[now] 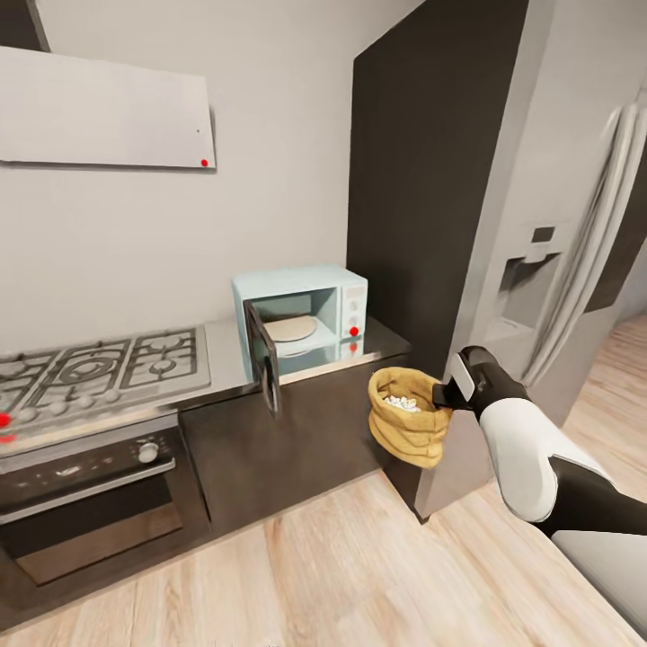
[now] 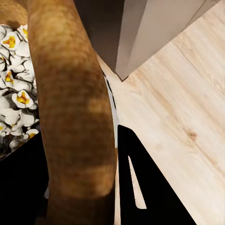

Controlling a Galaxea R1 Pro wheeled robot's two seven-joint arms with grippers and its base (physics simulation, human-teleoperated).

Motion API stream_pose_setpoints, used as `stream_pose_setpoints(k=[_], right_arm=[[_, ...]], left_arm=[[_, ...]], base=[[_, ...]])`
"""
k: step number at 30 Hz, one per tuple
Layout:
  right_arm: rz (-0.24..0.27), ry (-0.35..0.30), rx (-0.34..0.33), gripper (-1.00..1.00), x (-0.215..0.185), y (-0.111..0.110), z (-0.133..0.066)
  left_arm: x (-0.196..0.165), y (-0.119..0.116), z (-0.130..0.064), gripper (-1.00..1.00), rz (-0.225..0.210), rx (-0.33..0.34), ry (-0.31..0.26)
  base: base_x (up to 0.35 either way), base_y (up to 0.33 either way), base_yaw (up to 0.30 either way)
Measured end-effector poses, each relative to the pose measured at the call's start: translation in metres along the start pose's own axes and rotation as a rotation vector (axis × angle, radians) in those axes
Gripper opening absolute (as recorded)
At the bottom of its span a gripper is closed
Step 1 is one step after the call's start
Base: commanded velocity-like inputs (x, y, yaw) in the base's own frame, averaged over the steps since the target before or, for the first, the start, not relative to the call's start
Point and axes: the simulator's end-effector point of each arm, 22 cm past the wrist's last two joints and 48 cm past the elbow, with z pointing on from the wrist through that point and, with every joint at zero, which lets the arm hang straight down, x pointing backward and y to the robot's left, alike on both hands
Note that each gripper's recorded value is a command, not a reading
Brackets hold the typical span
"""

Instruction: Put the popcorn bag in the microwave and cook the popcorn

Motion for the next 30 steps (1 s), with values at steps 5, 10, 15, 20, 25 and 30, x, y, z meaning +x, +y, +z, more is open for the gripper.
stream_pose_setpoints(k=[5,10,15,20,25,30], right_arm=[[0.000,0.000,0.000,-1.00,0.0001,0.0000,0.0000],[0.000,0.000,0.000,-1.00,-0.0001,0.0000,0.0000],[0.001,0.000,-0.001,-1.00,0.0000,0.0002,0.0000],[0.001,-0.001,-0.001,-1.00,-0.0003,0.0002,0.0000],[0.002,-0.006,0.000,-1.00,-0.0012,-0.0001,0.0000],[0.002,-0.006,0.000,-1.00,-0.0013,-0.0001,0.0000]], left_arm=[[0.0000,0.0000,0.0000,1.00,0.000,0.000,0.000],[-0.0001,0.0003,0.0000,1.00,0.000,0.000,0.000],[-0.0003,0.0007,0.0000,1.00,0.000,-0.001,0.000],[-0.0001,0.0002,0.0000,1.00,0.000,0.000,0.000],[0.0000,0.0000,0.0000,1.00,0.000,0.000,0.000],[0.0000,-0.0001,0.0000,1.00,0.000,0.000,0.000]], base=[[0.001,-0.001,0.268],[0.000,0.000,0.268],[0.000,0.000,0.267],[0.000,0.000,0.266],[0.000,0.000,0.239],[0.000,0.000,0.106]])
